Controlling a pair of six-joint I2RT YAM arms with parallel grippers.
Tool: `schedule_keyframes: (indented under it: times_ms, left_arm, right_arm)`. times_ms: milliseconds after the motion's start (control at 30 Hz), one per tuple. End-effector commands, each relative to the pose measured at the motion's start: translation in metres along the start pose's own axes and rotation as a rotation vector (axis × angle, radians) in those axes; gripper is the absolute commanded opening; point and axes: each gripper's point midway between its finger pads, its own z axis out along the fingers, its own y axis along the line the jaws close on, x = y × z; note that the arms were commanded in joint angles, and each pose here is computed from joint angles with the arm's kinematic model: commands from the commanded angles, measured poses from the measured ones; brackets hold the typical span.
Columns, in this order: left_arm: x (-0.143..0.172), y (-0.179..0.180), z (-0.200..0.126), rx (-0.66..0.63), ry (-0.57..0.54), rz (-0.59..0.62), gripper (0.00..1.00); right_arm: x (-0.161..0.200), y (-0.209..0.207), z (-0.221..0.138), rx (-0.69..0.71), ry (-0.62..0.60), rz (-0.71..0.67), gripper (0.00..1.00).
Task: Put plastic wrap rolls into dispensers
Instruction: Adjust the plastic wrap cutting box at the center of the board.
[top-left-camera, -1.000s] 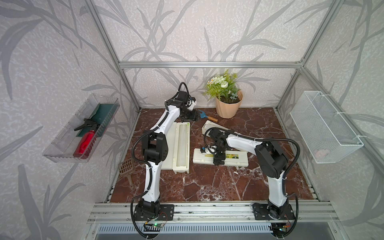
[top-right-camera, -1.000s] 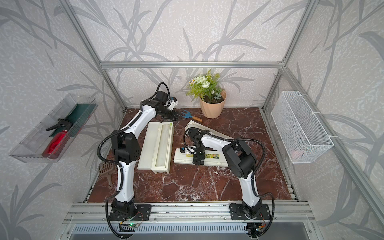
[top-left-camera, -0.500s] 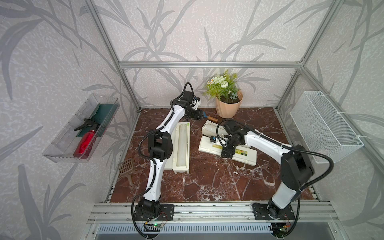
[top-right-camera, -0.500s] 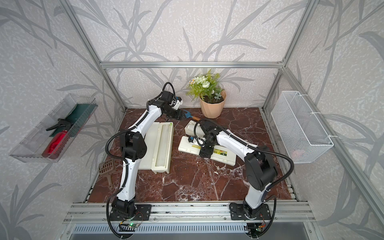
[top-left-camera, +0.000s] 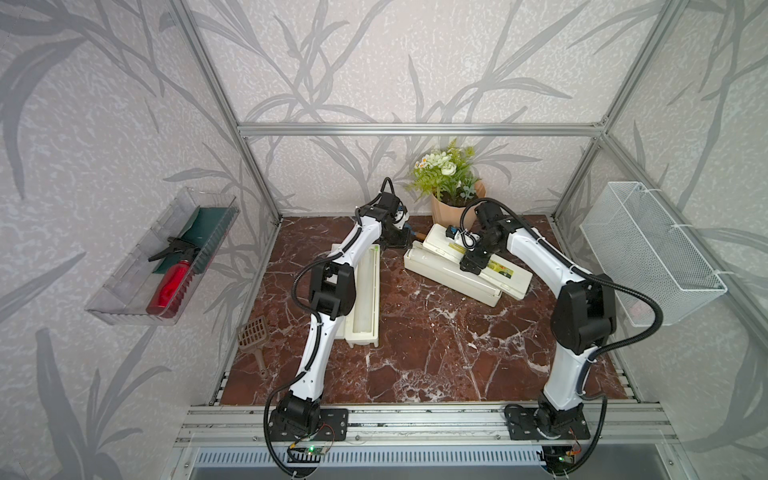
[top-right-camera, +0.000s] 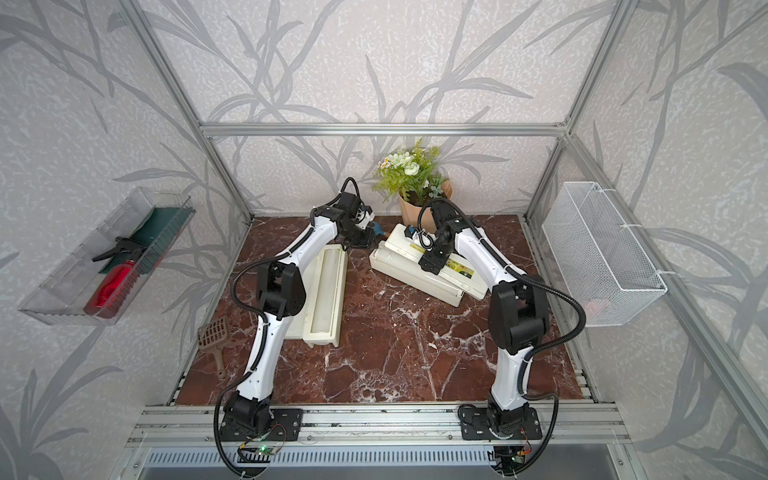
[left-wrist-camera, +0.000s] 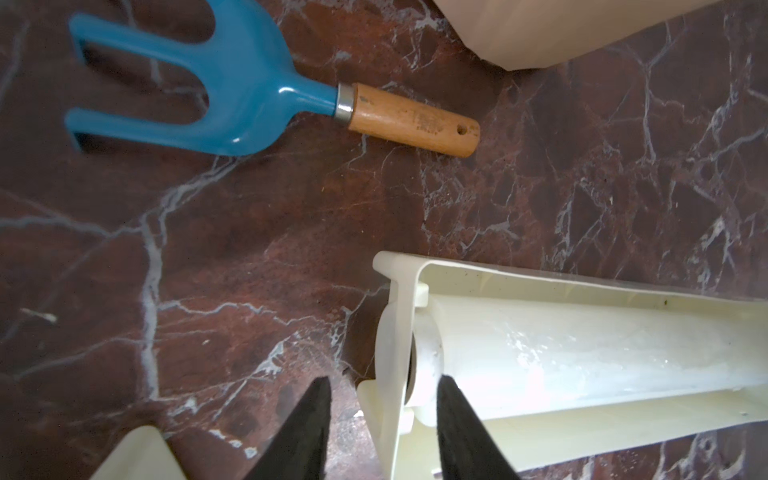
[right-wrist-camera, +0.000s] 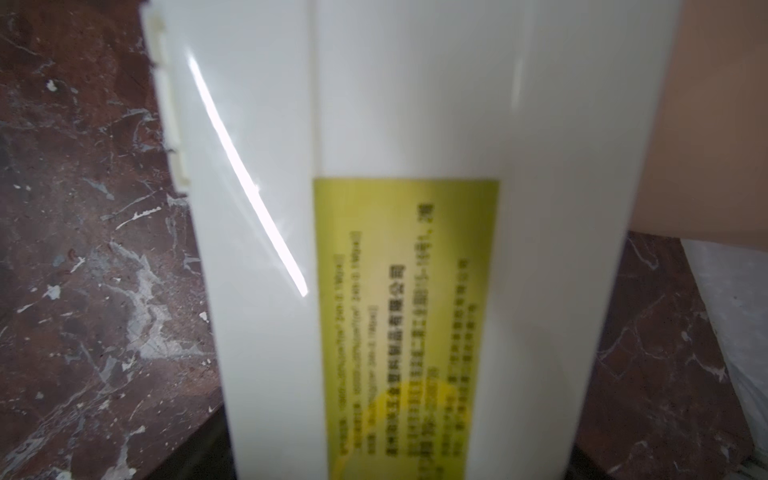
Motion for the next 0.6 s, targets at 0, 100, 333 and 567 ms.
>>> schedule_keyframes:
  times_ms: [0, 100, 333, 567]
  left_arm:
    - [0.002, -0.002, 0.009, 0.009, 0.013, -0.039, 0.34]
    - [0.013, -0.005, 0.012, 0.017, 0.042, -0.036, 0.30]
    - [0.047, -0.016, 0.015, 0.052, 0.133, -0.051, 0.18]
    - [0.066, -0.033, 0.001, 0.087, 0.135, -0.047, 0.16]
  right_arm:
    - [-0.002, 0.003, 0.006, -0.056, 0.026, -0.005, 0.66]
    - [-0.005, 0.004, 0.013, -0.090, 0.024, -0.014, 0.66]
    - [-0.009, 0.005, 0.015, -0.149, -0.033, -0.005, 0.66]
    - [-0.014, 0.014, 0.020, -0.210, -0.089, -0.043, 0.66]
